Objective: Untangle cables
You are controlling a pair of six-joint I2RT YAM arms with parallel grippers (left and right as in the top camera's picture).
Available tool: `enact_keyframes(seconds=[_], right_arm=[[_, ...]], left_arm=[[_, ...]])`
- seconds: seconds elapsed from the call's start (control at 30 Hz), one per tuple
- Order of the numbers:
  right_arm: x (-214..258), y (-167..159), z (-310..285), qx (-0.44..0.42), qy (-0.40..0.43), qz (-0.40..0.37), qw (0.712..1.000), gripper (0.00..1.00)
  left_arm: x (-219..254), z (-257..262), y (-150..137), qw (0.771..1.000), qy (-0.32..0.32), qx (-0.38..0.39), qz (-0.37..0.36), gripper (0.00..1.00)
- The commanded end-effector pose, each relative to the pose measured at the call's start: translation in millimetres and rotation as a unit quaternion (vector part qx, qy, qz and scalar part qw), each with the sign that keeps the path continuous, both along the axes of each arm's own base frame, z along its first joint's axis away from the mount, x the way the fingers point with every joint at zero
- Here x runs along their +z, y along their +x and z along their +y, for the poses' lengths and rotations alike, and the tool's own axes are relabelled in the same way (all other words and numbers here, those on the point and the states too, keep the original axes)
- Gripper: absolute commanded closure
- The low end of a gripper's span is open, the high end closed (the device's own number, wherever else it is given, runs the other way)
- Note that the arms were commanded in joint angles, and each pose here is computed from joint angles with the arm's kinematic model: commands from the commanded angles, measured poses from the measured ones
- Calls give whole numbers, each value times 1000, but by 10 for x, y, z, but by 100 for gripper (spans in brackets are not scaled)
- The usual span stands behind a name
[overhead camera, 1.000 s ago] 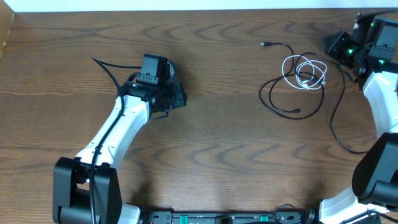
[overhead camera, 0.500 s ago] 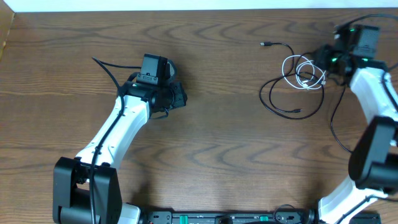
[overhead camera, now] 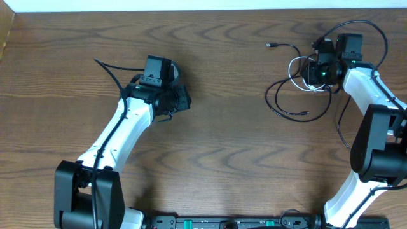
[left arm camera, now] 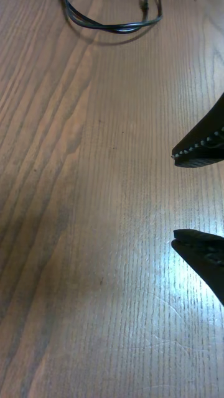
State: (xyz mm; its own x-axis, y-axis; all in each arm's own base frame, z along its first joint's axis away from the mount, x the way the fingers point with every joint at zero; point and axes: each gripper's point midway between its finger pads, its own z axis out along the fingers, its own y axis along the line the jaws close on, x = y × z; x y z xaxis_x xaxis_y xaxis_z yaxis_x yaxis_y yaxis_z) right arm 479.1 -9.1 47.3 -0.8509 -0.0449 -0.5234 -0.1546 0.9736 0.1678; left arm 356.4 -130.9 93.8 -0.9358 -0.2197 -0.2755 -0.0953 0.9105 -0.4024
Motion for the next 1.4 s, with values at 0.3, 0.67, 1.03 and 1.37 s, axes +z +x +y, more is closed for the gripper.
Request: enact_keyframes(seconds=[0.3, 0.67, 1.03, 1.37], right_arm=[[-106, -68, -111, 82, -86, 0, 993, 68], [-219, -160, -202, 92, -120, 15, 988, 65], [-337, -170, -202, 104, -131, -3, 986, 71], [-343, -172, -202, 104, -131, -3, 986, 83]], left_arm=[[19, -25, -4, 1000, -3, -7, 1, 62], [0, -15, -44, 1000, 0, -7, 10, 62], [0, -14, -45, 1000, 0, -7, 10, 62], [0, -13, -44, 1000, 0, -7, 10, 62]])
